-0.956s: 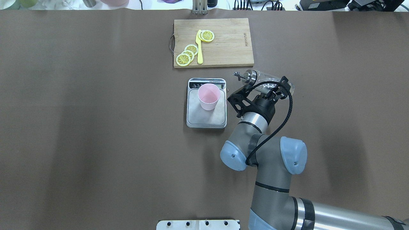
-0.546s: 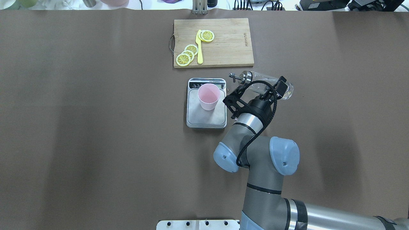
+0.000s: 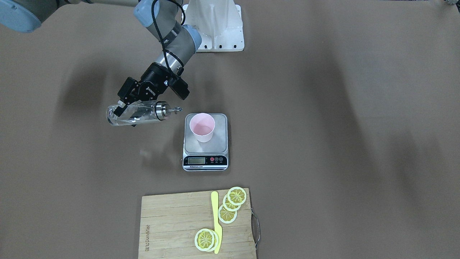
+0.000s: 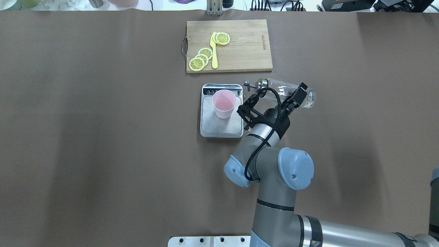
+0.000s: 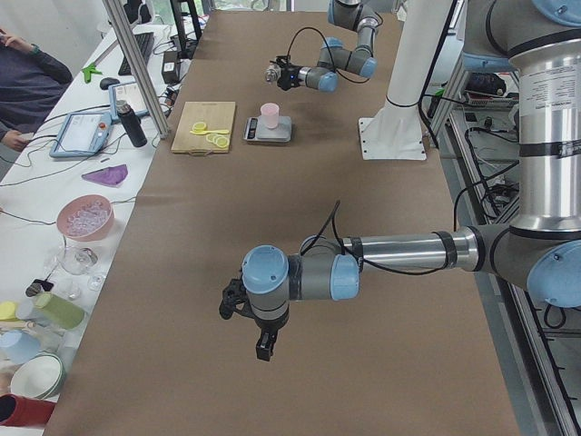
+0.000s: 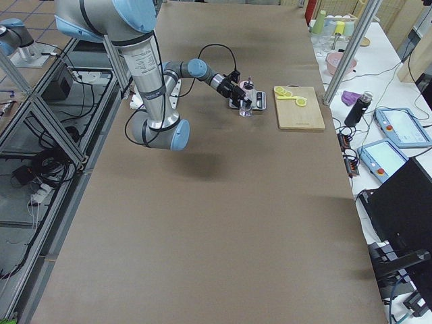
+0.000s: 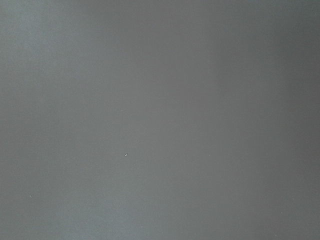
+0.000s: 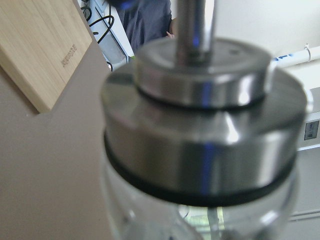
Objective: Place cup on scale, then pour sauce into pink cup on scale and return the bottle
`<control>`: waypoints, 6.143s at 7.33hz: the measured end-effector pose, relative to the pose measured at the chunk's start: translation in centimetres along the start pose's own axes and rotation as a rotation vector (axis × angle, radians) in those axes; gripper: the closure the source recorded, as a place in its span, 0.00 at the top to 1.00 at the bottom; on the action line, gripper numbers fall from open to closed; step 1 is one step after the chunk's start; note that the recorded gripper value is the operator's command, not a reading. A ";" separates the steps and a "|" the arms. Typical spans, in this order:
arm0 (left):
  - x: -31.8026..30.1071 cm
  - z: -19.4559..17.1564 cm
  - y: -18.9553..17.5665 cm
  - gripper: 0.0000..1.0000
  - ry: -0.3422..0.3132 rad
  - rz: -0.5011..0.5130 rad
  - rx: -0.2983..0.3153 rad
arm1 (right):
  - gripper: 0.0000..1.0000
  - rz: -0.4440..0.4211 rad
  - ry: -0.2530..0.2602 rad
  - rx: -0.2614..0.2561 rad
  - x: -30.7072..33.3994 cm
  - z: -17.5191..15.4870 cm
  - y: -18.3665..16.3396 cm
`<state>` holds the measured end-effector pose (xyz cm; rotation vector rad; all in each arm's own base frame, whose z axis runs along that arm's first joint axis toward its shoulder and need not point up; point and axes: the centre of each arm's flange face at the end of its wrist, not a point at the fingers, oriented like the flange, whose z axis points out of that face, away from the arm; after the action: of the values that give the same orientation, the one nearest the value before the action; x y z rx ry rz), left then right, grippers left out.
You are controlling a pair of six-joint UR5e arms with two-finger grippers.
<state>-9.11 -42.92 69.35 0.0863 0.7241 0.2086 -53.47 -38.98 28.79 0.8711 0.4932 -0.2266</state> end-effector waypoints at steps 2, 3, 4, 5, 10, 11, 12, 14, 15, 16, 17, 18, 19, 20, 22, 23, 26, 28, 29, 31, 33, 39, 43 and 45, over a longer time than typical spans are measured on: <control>0.0 0.1 0.1 0.98 0.001 -0.001 -0.002 | 0.00 -0.027 0.043 -0.019 -0.6 -0.6 -0.2; -0.1 0.2 0.1 0.98 0.001 -0.003 -0.004 | 0.00 -0.039 0.059 -0.026 -0.7 -0.8 -0.2; -0.1 0.3 0.1 0.98 0.002 -0.004 -0.006 | 0.00 -0.054 0.074 -0.032 -0.9 -0.7 -0.1; -0.2 0.3 0.2 0.98 0.002 -0.005 -0.007 | 0.00 -0.071 0.089 -0.038 -0.8 -0.7 0.0; -0.3 0.5 0.2 0.98 0.003 -0.008 -0.011 | 0.00 -0.140 0.146 -0.057 -1.6 -1.7 -1.0; -0.4 0.6 0.3 0.98 0.004 -0.010 -0.012 | 0.00 -0.149 0.153 -0.059 -1.8 -1.9 -1.3; -0.5 0.7 0.3 0.98 0.005 -0.012 -0.014 | 0.00 -0.161 0.162 -0.063 -1.8 -2.1 -1.5; -0.6 0.9 0.4 0.98 0.006 -0.014 -0.017 | 0.00 -0.178 0.177 -0.068 -2.3 -2.5 -2.4; -0.7 0.9 0.4 0.98 0.007 -0.015 -0.018 | 0.00 -0.185 0.184 -0.070 -2.6 -2.7 -2.8; -0.7 1.0 0.4 0.98 0.007 -0.016 -0.018 | 0.00 -0.193 0.193 -0.073 -2.8 -2.7 -2.9; -0.7 1.0 0.4 0.98 0.007 -0.016 -0.019 | 0.00 -0.205 0.208 -0.078 -2.8 -2.7 -2.7; -0.7 1.0 0.4 0.98 0.007 -0.015 -0.019 | 0.00 -0.215 0.220 -0.083 -2.7 -2.6 -2.6; -0.7 1.0 0.4 0.98 0.007 -0.015 -0.019 | 0.00 -0.222 0.229 -0.087 -2.7 -2.6 -2.5; -0.7 1.0 0.4 0.98 0.007 -0.015 -0.019 | 0.00 -0.230 0.238 -0.091 -2.7 -2.5 -2.4; -0.6 1.0 0.4 0.98 0.007 -0.014 -0.018 | 0.00 -0.245 0.259 -0.098 -2.7 -2.3 -2.0; -0.6 0.9 0.3 0.98 0.007 -0.014 -0.018 | 0.00 -0.244 0.264 -0.099 -2.7 -2.3 -1.9; -0.6 0.9 0.3 0.98 0.007 -0.012 -0.017 | 0.00 -0.237 0.267 -0.100 -2.6 -2.3 -2.0; -0.5 0.8 0.3 0.98 0.006 -0.011 -0.015 | 0.00 -0.232 0.272 -0.100 -2.8 -2.3 -1.9; -0.5 0.7 0.3 0.98 0.006 -0.010 -0.014 | 0.00 -0.232 0.277 -0.101 -2.9 -2.2 -1.8; -0.4 0.6 0.2 0.98 0.005 -0.009 -0.012 | 0.00 -0.215 0.281 -0.103 -3.0 -2.1 -1.7; -0.4 0.6 0.1 0.98 0.005 -0.008 -0.011 | 0.00 -0.159 0.281 -0.101 -2.9 -2.2 -2.0; -0.1 0.2 0.0 0.98 0.003 -0.002 -0.004 | 0.00 0.042 0.210 -0.075 -2.0 -2.1 -3.5; 0.0 0.1 -0.2 0.98 -0.002 0.012 0.012 | 0.00 0.181 0.002 -0.027 4.2 -1.3 -1.6; 0.0 0.1 -0.2 0.98 -0.003 0.012 0.014 | 0.00 0.283 -0.082 -0.019 5.9 0.2 -2.6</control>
<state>-9.05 -43.09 69.41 0.1043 0.7226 0.2148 -49.34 -40.69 24.21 0.8983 0.2903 0.0020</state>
